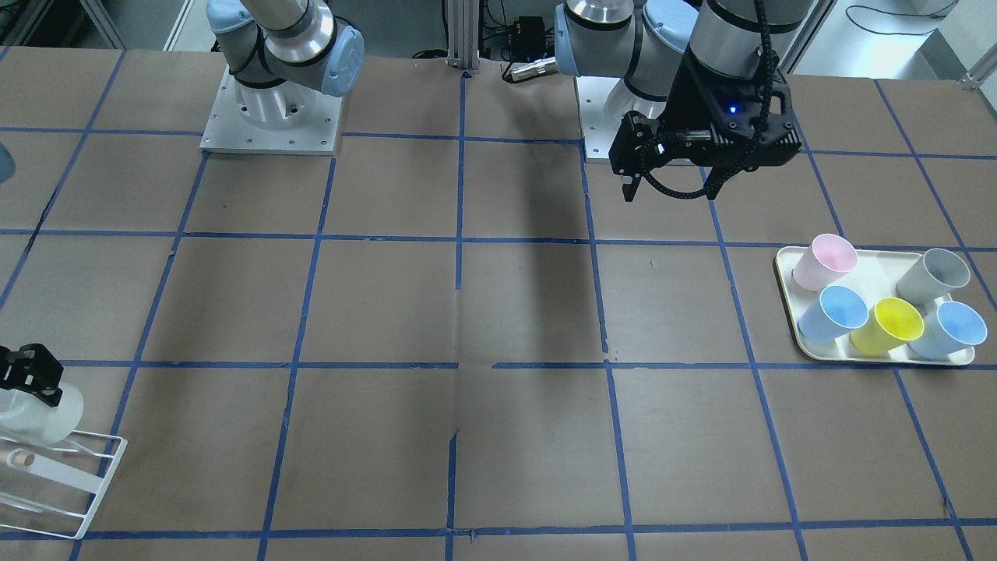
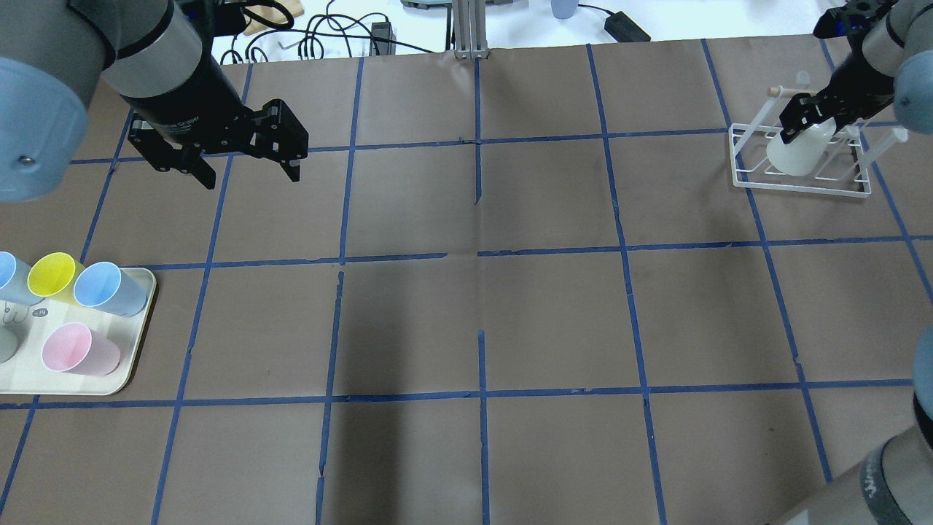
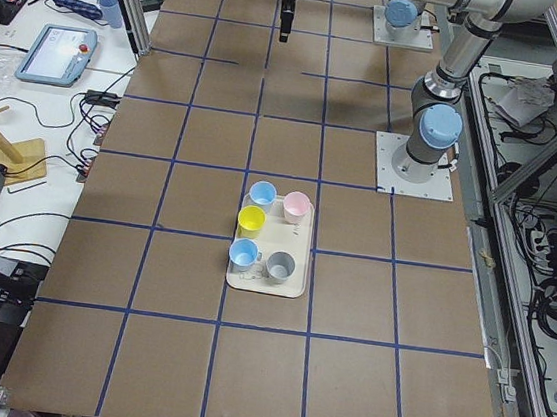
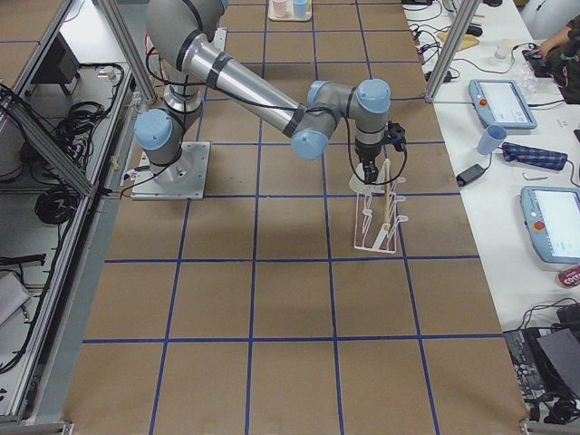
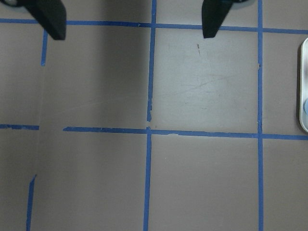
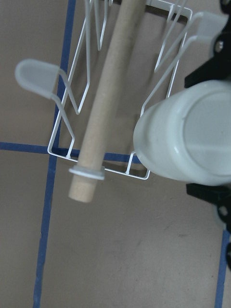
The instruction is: Transfer IKEA cup to right arm and place on rack
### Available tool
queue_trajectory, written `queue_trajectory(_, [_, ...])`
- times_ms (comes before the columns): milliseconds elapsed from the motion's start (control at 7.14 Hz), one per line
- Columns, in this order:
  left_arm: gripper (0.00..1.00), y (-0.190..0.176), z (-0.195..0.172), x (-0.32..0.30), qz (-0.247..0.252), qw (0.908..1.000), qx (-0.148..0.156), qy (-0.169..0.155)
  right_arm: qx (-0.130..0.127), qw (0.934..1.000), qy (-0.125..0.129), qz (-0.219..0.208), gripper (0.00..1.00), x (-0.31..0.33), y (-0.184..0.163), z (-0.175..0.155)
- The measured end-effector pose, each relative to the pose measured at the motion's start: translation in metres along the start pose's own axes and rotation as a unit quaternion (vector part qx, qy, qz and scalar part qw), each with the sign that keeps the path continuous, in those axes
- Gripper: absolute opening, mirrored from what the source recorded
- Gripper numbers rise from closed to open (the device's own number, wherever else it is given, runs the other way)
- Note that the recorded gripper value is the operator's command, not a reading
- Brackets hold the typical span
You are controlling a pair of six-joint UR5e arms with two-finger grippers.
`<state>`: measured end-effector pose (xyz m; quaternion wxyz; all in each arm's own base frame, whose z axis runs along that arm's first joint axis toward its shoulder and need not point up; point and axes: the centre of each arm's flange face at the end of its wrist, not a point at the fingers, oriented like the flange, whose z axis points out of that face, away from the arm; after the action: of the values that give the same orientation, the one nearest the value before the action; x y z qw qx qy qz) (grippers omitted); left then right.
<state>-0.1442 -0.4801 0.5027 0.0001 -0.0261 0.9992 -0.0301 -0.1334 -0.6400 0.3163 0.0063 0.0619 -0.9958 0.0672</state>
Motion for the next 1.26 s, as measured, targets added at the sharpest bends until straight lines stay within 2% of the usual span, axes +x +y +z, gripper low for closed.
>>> queue_trajectory(140, [1.0,0.0,0.0,0.0,0.0,1.0,0.0,0.0,-0.003,1.0,-0.002,0.002,1.0,0.001,0.0,0.005])
queue_trajectory(420, [1.0,0.0,0.0,0.0,0.0,1.0,0.0,0.001,-0.004,1.0,-0.003,0.006,1.0,0.002,0.0,0.005])
queue_trajectory(700, [1.0,0.0,0.0,0.0,0.001,1.0,0.0,0.001,-0.003,1.0,0.002,0.008,1.0,0.0,0.003,-0.009])
queue_trajectory(1120, [1.0,-0.005,-0.002,-0.001,0.023,0.9997,0.002,0.002,-0.032,0.9992,-0.016,0.015,1.0,-0.035,0.038,-0.09])
queue_trajectory(1260, [1.0,-0.007,-0.003,-0.001,0.023,0.9997,0.003,0.002,-0.043,0.9981,-0.021,0.039,1.0,-0.06,0.051,-0.12])
